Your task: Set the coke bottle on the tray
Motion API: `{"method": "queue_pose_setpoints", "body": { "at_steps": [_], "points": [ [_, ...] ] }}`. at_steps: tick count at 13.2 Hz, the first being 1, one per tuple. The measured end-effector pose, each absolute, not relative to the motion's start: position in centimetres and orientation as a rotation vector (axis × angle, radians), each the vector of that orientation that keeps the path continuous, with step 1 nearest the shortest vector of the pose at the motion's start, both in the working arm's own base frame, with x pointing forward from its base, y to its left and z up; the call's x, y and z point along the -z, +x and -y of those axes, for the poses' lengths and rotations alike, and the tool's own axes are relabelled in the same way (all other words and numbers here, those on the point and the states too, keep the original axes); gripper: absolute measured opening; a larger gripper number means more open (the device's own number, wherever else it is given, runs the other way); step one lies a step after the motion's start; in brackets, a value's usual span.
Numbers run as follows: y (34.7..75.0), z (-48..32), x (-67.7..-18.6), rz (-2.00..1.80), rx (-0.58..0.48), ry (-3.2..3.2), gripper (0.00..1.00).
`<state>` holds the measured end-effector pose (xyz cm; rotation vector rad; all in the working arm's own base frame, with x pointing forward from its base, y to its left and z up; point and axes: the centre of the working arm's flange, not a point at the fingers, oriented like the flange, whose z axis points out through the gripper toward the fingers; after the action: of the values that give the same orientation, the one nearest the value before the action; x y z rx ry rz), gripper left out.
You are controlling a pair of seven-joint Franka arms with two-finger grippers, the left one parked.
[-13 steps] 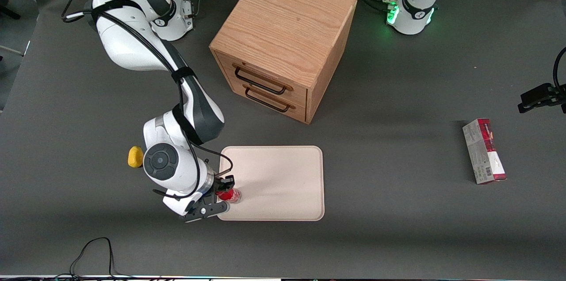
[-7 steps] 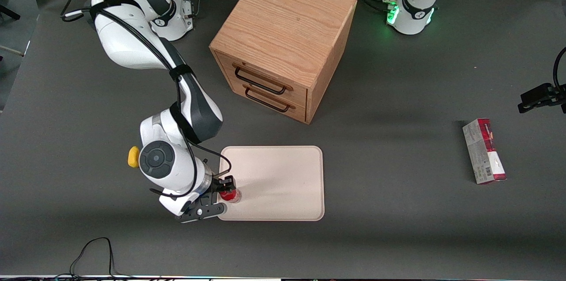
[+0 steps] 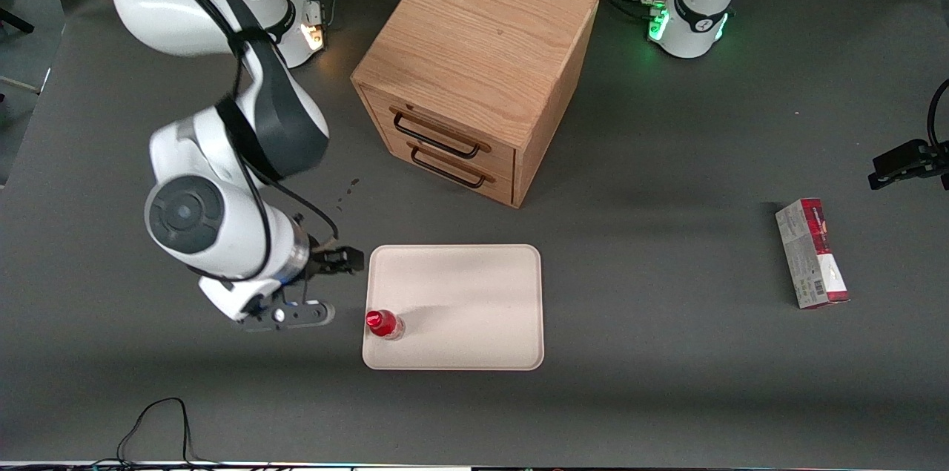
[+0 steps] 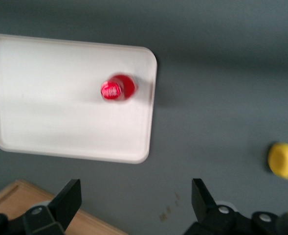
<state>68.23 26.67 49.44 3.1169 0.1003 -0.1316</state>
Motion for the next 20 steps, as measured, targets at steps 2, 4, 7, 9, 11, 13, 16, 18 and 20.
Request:
{"method": "queue_pose_setpoints", "body": {
  "at_steps": [2, 4, 7, 9, 11, 13, 16, 18, 20],
  "points": [
    [66.5, -24.8, -53.4, -0.068, 0.158, 3.088, 1.0],
    [65.2, -21.9, -56.1, -0.004, 0.149, 3.066, 1.0],
    [63.6, -14.5, -57.7, 0.134, 0.071, 3.095, 1.0],
    [61.5, -9.6, -58.0, 0.185, 0.055, 3.099, 1.0],
    [59.7, -5.6, -58.8, 0.16, 0.052, 3.101, 1.0],
    [58.6, -1.4, -59.8, 0.136, 0.037, 3.101, 1.0],
    [57.5, 3.4, -60.5, 0.154, 0.06, 3.098, 1.0],
    [57.0, 3.7, -60.8, 0.158, 0.083, 3.098, 1.0],
    [56.3, 3.5, -61.4, 0.154, 0.095, 3.1, 1.0]
  ]
}}
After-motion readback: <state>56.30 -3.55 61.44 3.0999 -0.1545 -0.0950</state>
